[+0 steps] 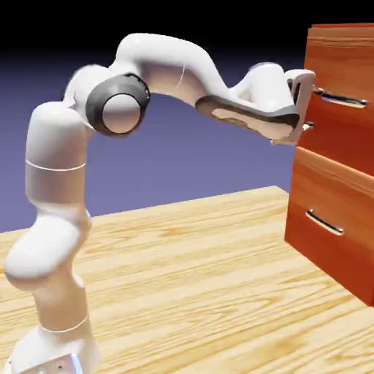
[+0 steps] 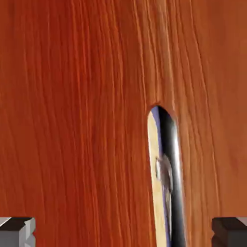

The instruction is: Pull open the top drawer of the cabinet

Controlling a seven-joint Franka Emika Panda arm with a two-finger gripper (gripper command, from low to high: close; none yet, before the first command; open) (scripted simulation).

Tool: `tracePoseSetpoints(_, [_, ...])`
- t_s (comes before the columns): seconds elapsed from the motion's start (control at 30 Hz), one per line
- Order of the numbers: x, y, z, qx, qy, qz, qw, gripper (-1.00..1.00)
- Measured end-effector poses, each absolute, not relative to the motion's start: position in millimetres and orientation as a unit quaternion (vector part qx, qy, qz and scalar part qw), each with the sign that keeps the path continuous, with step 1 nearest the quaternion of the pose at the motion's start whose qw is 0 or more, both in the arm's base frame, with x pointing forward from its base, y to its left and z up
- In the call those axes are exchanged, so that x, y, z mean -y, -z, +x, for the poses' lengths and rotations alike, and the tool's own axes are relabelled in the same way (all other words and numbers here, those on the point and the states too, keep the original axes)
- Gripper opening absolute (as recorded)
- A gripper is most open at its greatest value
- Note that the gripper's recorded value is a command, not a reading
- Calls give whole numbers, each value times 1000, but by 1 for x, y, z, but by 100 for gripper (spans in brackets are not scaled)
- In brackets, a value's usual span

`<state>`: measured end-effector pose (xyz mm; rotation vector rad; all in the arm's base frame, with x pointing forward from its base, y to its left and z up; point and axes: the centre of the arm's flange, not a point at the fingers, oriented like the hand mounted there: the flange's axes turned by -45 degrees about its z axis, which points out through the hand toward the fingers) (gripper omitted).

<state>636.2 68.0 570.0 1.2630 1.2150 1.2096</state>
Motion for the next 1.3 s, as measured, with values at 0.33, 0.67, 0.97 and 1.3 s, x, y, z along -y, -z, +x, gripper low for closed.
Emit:
tracePoseSetpoints(0.33, [-57, -577, 692, -500, -500, 500, 500, 100])
tracePoseSetpoints(0.67, [-57, -576, 638, -500, -500, 500, 500, -100])
tracePoseSetpoints(0.97, [-56, -574, 587, -494, -515, 510, 481, -100])
tracePoseSetpoints(1.3, [-57, -574, 601, -459, -553, 549, 426, -100])
